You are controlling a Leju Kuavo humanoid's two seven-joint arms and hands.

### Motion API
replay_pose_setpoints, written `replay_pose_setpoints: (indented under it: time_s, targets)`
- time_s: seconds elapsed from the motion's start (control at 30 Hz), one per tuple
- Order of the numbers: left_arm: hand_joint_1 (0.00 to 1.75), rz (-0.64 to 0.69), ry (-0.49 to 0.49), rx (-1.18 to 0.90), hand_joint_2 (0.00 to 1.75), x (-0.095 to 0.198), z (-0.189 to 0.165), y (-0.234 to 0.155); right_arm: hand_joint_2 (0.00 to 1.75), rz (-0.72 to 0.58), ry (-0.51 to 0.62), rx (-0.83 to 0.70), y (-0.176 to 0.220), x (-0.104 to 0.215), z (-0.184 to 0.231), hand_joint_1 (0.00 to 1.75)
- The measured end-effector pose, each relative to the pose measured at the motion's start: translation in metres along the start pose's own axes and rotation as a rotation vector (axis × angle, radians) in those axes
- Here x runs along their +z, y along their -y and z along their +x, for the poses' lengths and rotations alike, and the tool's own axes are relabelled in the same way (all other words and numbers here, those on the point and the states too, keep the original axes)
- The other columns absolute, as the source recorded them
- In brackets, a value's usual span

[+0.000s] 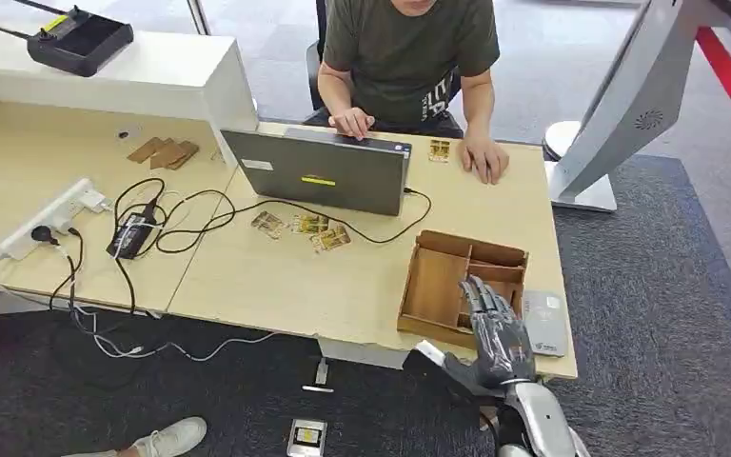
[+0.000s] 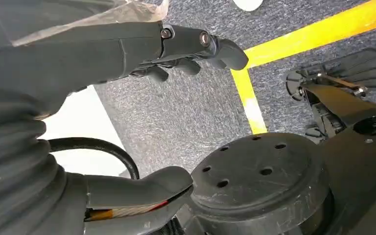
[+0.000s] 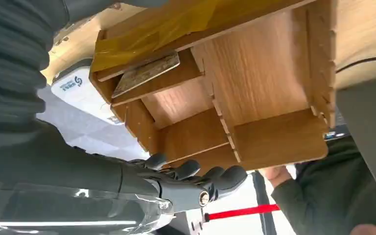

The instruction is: Pass the card to the sensor for recognition and then transmit it.

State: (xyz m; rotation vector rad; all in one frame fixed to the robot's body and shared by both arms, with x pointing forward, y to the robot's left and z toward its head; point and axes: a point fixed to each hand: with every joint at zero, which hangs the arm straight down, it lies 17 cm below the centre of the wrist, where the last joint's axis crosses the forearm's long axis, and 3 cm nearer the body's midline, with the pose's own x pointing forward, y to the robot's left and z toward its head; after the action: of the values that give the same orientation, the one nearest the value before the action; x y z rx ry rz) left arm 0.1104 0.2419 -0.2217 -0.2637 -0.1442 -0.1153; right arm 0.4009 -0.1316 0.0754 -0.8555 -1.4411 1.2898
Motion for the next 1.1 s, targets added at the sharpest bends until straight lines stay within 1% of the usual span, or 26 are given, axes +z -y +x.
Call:
replay_pose_setpoints:
  time_s: [0.3, 0.6, 1.1]
  targets:
    - [0.00, -0.005, -0.002, 0.013, 1.75, 0.000, 0.000, 0.001, 1.75, -0.010, -0.031, 0.044, -0.003, -0.006, -0.010, 0.00]
    - [0.00, -0.011, -0.006, 0.034, 1.75, 0.001, 0.000, 0.001, 1.75, -0.025, -0.048, 0.046, -0.004, -0.009, -0.020, 0.00]
    - [0.00, -0.012, -0.006, 0.044, 1.75, 0.001, 0.001, 0.001, 1.75, -0.005, -0.084, 0.061, -0.013, -0.009, -0.035, 0.00]
